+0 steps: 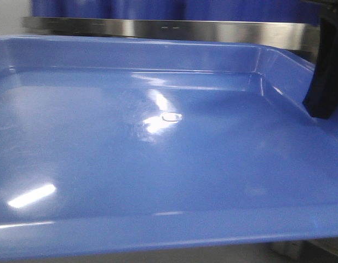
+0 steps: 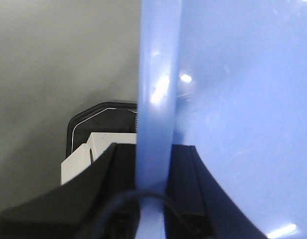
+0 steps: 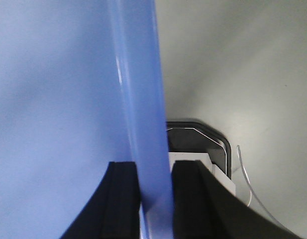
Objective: Grab blue tray and place on right shelf
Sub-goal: 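Hold the tray raised in both grippers while the base drives to the shelf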
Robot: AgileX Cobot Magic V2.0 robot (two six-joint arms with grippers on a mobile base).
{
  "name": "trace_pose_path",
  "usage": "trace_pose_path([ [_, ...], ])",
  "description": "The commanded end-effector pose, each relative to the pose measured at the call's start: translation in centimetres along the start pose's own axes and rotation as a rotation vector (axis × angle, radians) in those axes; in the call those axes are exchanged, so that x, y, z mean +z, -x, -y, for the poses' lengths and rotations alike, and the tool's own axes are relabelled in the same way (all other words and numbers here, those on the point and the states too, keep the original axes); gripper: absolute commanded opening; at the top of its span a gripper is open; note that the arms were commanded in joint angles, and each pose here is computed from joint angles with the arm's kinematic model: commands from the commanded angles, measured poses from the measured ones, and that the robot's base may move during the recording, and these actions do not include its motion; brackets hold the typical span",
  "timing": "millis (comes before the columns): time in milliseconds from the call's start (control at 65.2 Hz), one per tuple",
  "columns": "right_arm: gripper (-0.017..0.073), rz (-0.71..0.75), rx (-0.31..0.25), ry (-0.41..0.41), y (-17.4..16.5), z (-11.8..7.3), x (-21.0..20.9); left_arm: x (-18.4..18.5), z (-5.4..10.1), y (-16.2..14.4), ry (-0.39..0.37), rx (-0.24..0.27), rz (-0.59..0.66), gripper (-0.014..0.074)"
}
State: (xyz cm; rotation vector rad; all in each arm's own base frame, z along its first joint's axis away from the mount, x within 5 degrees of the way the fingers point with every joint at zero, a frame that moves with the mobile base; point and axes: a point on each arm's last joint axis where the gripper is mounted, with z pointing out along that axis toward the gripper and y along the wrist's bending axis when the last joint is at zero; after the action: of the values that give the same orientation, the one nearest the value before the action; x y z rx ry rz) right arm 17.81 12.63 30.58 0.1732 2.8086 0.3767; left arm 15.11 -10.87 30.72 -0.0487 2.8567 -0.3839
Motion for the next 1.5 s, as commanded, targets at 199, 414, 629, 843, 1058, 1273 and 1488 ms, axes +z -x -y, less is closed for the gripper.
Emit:
trace_pose_path([
  [199,0.0212,0.074,-0.004,0.013,0.50,0.06,-1.33,-0.93,0.03,0.19,-0.005,0.005,0.038,0.0004],
  [414,0.0212,0.074,-0.004,0.013,0.50,0.06,-1.33,-0.93,0.03,0.19,-0.005,0.005,0.038,0.0004],
  [629,0.0212,0.074,-0.004,0.013,0.50,0.06,-1.33,-0.93,0.03,0.19,-0.005,0.005,0.038,0.0004],
  [843,0.0212,0.074,-0.004,0.013,0.50,0.06,-1.33,-0.93,0.03,0.19,-0.005,0.005,0.038,0.0004],
  [1058,0.0212,0.074,-0.004,0.013,0.50,0.06,-1.33,-0.93,0.03,0.19,-0.005,0.005,0.038,0.0004],
  [1273,0.0212,0.074,-0.004,0.013,0.50,0.06,-1.33,-0.93,0.03,0.19,-0.005,0.005,0.038,0.0004],
  [1488,0.0212,0.074,-0.004,0.013,0.50,0.06,-1.33,-0.93,0.03,0.19,-0.005,0.005,0.038,0.0003],
])
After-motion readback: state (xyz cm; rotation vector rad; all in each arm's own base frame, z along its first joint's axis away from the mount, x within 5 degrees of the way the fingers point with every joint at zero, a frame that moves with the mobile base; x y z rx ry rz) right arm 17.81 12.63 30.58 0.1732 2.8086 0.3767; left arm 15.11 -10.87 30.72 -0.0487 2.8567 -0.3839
